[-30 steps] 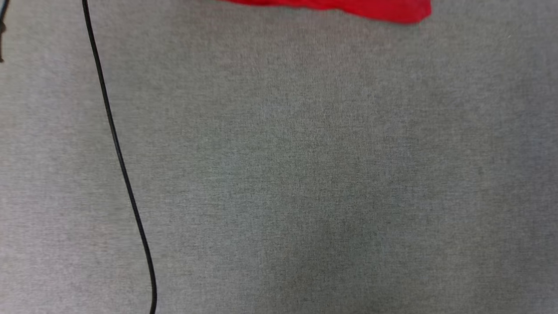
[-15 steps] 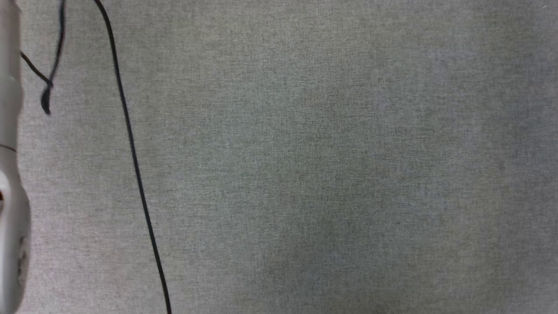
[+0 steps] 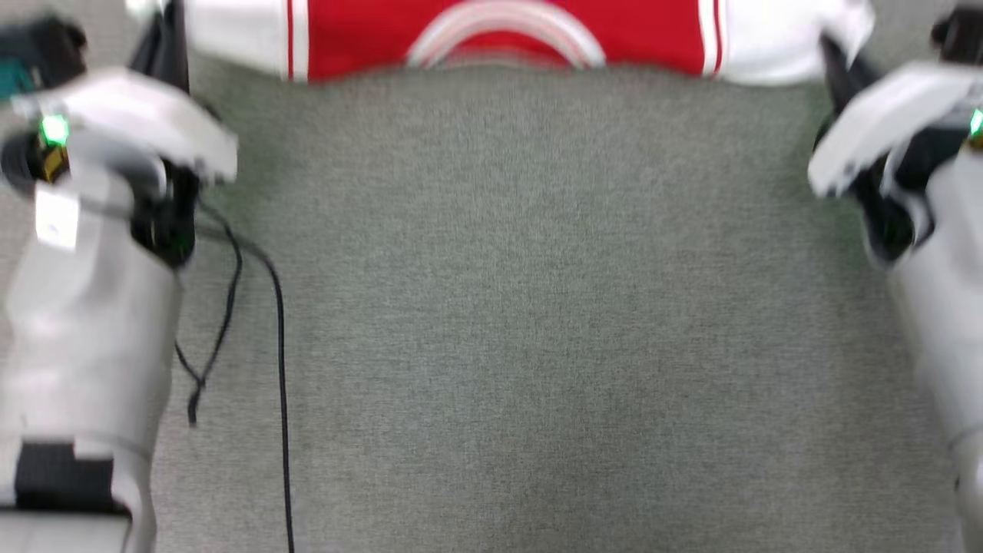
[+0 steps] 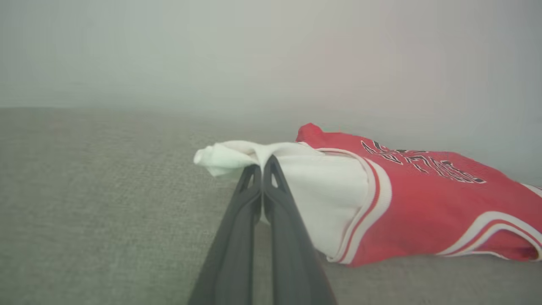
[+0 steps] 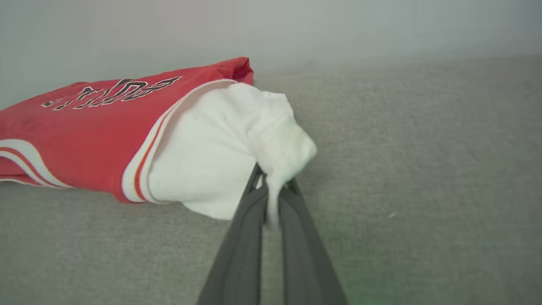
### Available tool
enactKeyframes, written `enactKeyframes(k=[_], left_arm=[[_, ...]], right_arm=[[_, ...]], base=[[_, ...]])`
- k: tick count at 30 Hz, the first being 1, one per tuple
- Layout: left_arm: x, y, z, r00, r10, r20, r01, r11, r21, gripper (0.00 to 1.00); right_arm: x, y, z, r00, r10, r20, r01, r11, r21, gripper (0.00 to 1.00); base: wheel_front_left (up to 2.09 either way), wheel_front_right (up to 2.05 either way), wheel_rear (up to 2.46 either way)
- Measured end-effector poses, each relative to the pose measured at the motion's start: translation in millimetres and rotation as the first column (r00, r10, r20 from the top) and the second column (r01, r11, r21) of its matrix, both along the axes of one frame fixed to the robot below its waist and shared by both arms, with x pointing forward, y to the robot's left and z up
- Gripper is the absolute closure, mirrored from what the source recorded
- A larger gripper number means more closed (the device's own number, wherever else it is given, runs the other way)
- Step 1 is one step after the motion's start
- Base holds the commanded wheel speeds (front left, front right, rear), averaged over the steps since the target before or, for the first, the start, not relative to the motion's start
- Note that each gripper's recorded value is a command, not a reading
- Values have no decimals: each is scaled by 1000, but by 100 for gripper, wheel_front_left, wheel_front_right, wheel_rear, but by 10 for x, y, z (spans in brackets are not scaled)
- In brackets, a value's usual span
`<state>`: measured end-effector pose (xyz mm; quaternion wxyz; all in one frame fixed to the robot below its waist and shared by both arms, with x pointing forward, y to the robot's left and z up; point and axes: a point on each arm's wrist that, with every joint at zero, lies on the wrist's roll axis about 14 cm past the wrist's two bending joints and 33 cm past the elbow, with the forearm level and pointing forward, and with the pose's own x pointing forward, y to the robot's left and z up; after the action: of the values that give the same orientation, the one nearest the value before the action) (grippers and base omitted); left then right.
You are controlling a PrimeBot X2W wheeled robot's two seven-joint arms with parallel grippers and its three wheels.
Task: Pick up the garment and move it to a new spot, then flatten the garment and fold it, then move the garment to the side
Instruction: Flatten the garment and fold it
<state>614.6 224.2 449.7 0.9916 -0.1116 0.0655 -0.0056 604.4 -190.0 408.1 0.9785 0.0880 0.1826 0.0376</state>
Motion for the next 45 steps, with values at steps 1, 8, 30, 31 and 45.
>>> enactKeyframes(k=[1, 8, 30, 31, 45], left_arm=[[-91, 28, 6, 1000, 6, 2, -6, 1000, -4, 100], [-773, 139, 64, 999, 40, 19, -40, 999, -12, 100], [-2666, 105, 136, 994, 90, -61, -87, 995, 41, 100], [-2748, 96, 108, 992, 95, -78, -92, 995, 34, 100], [-3296, 15, -62, 978, 106, -179, -105, 994, 14, 100]], right_arm=[[-93, -12, -15, 1000, 0, -8, 0, 1000, 0, 100], [-706, -203, 54, 1000, -15, -13, 15, 1000, -2, 100], [-2793, -471, 140, 978, -135, -161, 137, 991, -4, 100], [-2887, -487, 118, 972, -146, -181, 149, 989, -1, 100], [-3591, -413, -283, 912, -131, -388, 127, 991, -35, 6]], base=[[0, 0, 0], [0, 0, 0], [0, 0, 0], [0, 0, 0], [0, 0, 0]])
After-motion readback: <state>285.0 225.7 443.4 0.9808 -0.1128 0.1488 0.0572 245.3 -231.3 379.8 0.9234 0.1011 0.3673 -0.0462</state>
